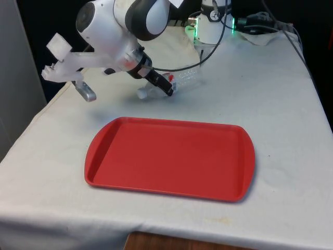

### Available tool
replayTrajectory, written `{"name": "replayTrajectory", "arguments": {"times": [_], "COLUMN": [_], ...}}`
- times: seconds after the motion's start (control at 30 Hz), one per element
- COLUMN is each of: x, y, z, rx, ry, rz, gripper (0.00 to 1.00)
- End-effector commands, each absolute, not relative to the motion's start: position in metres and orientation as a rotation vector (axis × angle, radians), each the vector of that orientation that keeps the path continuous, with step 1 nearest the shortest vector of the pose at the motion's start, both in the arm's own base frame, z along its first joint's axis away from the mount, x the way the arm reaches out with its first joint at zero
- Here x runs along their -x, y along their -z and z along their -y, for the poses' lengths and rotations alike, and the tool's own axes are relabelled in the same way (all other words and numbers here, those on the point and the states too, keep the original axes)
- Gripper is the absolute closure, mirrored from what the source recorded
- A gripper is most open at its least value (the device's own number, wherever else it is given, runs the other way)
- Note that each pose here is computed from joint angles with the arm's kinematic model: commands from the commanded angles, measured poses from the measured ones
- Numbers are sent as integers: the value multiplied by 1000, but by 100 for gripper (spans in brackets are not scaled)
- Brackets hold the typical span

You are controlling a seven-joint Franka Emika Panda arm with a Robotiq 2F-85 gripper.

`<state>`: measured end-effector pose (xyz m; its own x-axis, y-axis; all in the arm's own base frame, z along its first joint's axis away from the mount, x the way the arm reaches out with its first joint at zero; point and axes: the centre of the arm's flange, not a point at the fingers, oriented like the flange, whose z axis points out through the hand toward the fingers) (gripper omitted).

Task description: Place the bottle upright on the tray.

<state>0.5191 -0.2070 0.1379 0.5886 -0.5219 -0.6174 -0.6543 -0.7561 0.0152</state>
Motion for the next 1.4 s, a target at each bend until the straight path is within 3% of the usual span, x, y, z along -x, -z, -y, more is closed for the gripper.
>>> {"name": "replayTrajectory", "arguments": {"times": [0.0,1.37], "x": [-519,-521], "y": [-135,-128], "z": [208,214], "rx": [2586,2522], "ry": [-929,-1002], "rz": [-979,-956], "gripper": [0,0]}}
